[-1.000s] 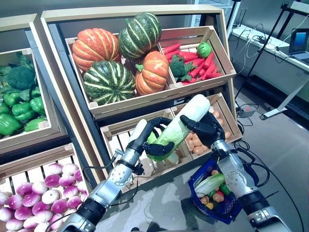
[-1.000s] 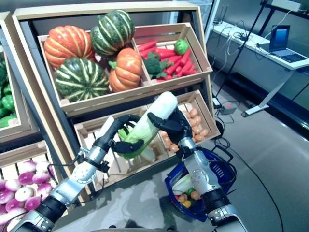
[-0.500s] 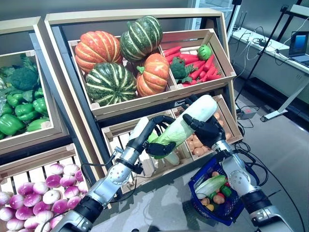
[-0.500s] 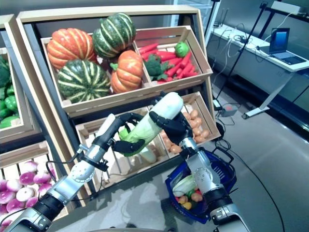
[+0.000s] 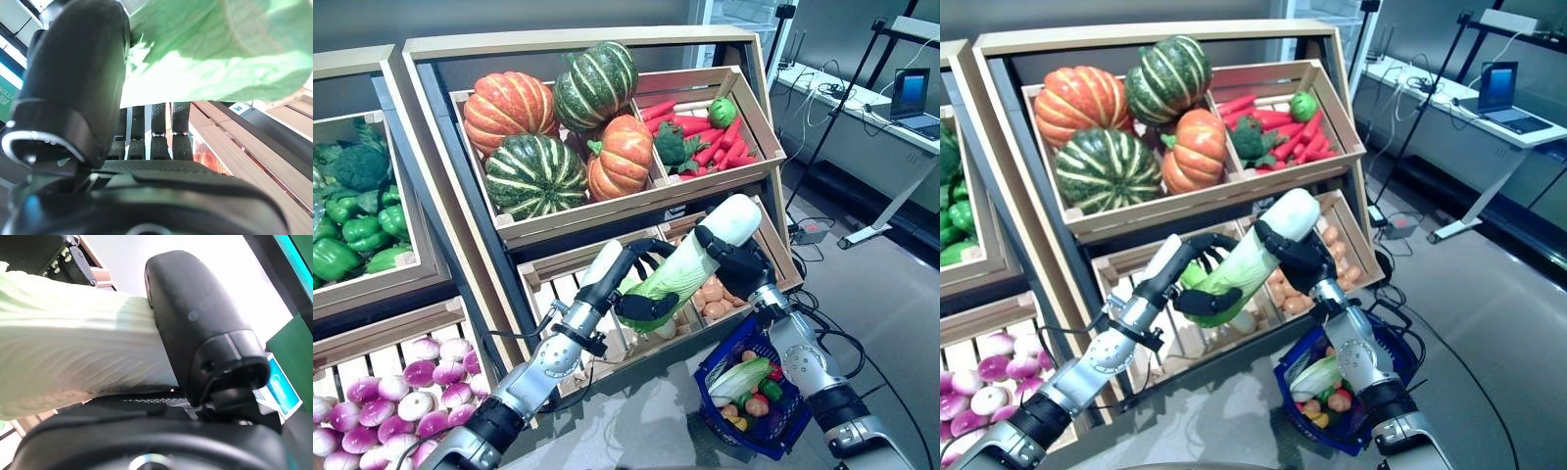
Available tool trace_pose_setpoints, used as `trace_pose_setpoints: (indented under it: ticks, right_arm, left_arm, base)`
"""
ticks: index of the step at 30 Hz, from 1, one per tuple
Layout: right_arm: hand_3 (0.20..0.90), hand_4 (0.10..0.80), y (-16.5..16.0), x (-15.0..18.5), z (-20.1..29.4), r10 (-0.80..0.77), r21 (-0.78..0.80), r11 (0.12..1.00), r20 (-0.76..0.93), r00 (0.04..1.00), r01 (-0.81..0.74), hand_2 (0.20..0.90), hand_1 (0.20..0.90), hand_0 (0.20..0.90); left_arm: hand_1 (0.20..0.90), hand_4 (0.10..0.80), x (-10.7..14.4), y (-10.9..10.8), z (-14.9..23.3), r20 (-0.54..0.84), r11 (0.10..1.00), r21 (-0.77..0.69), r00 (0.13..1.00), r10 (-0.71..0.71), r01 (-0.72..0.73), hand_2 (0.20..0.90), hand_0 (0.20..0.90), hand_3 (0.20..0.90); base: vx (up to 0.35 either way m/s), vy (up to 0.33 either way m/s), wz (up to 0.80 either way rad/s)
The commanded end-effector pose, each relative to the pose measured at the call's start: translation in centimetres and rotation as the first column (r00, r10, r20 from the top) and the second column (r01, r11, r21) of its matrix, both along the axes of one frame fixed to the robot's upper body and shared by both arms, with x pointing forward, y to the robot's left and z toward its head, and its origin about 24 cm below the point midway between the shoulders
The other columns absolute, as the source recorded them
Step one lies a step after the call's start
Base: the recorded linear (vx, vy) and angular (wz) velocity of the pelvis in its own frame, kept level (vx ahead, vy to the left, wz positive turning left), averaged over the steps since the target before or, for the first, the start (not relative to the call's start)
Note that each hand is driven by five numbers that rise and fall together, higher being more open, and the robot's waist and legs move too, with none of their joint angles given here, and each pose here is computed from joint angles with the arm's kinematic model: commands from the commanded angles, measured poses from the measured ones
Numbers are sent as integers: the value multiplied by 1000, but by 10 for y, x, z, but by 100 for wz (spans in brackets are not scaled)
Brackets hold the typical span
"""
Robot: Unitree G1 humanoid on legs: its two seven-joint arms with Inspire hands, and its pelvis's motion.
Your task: Put vegetables into the basket
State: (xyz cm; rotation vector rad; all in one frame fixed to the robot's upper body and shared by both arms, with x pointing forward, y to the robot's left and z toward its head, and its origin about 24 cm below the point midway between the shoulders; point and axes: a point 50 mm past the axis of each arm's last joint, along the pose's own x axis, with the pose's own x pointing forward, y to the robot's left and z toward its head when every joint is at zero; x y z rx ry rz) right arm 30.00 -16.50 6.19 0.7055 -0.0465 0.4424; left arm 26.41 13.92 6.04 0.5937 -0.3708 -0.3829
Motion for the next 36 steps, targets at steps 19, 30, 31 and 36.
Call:
trace_pose_setpoints:
  ticks: [19, 30, 31, 36]
  right_arm:
    - [300, 400, -40, 23, 63, -157, -8, 986, 262, 952, 164, 300, 300, 300]
    - [300, 400, -96, 12, 51, -383, -89, 908, 214, 899, 409, 300, 300, 300]
    - [300, 400, -111, 8, 46, -435, -129, 878, 193, 880, 462, 300, 300, 300]
    - [300, 400, -156, -7, 30, -599, -251, 751, 131, 790, 611, 300, 300, 300]
  left_arm:
    - [900, 800, 29, 20, 25, 48, 982, -137, 989, 136, -129, 900, 900, 900]
    - [900, 800, 26, 63, -26, -251, 917, -140, 909, 333, -374, 900, 900, 900]
    - [900, 800, 24, 69, -28, -263, 905, -148, 898, 353, -399, 900, 900, 900]
    - [900, 800, 24, 83, -23, -312, 894, -209, 894, 322, -396, 900, 900, 900]
  base:
    - [-9, -1, -1]
    - [-15, -17, -7]
    - [-9, -21, -4]
    - [-20, -28, 0]
